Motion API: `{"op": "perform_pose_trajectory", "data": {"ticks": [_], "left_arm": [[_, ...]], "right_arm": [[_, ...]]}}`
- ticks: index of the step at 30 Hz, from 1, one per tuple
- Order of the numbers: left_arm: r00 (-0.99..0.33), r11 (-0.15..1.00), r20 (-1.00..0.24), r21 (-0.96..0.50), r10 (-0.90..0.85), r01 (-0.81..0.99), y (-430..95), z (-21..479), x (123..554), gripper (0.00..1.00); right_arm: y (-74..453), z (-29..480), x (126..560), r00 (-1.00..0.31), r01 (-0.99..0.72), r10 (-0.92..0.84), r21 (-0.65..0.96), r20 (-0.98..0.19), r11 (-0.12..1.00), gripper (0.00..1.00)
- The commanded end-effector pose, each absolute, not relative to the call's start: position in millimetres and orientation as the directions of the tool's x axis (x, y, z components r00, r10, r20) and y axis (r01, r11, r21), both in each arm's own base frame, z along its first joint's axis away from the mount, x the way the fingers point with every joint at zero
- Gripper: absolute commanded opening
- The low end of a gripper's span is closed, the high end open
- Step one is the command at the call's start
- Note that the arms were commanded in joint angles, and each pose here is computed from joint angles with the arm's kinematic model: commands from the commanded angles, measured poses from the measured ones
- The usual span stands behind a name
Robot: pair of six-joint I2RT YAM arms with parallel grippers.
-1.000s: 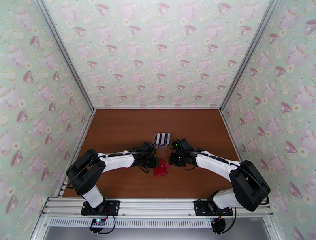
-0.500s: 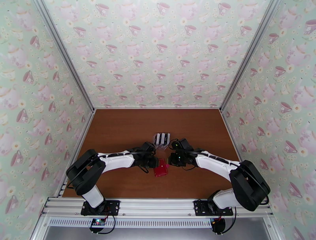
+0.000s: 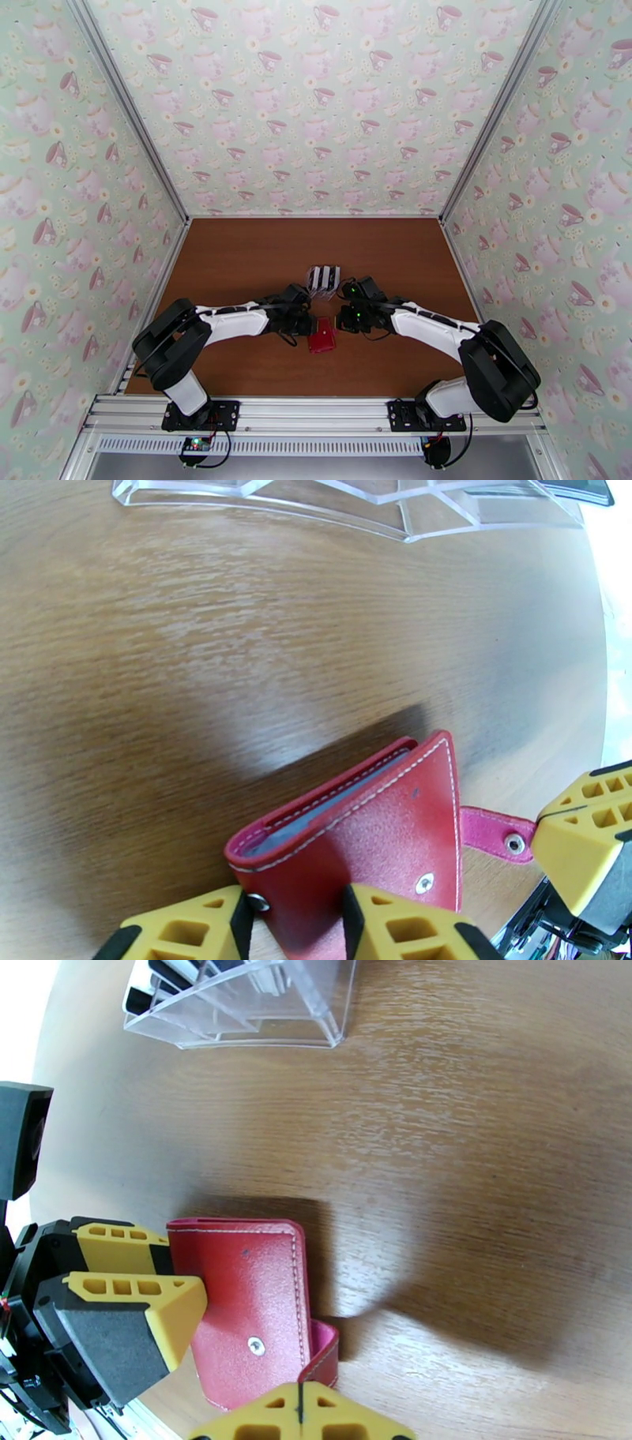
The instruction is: Put the credit cards into the card holder
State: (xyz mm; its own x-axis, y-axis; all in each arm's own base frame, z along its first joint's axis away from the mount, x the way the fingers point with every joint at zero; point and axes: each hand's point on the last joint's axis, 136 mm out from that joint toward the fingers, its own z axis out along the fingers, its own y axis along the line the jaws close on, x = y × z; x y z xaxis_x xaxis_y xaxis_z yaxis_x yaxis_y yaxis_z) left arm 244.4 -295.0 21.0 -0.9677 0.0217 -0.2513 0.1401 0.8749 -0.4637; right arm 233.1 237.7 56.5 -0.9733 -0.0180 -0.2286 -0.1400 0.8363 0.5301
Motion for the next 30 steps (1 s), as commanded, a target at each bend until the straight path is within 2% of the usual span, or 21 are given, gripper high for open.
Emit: {"op": "perform_pose_trajectory", "data": {"ticks": [1, 9, 30], "left_arm": [[-0.983, 0.910, -0.180, -0.404, 0.028, 0.100, -277, -7, 229, 0.38], [-0.984, 0.908, -0.178, -0.407, 0.027, 0.099, -276, -7, 228, 0.38], [-0.984, 0.908, -0.175, -0.408, 0.023, 0.094, -274, -9, 226, 0.38]], "right_arm": [[253, 59, 233, -0.971, -0.169, -0.045, 0.545, -0.234, 0.821, 0.00], [272, 54, 231, -0.970, -0.191, -0.075, 0.538, -0.230, 0.821, 0.00], [279, 45, 233, -0.973, -0.194, -0.093, 0.521, -0.214, 0.831, 0.00]]}}
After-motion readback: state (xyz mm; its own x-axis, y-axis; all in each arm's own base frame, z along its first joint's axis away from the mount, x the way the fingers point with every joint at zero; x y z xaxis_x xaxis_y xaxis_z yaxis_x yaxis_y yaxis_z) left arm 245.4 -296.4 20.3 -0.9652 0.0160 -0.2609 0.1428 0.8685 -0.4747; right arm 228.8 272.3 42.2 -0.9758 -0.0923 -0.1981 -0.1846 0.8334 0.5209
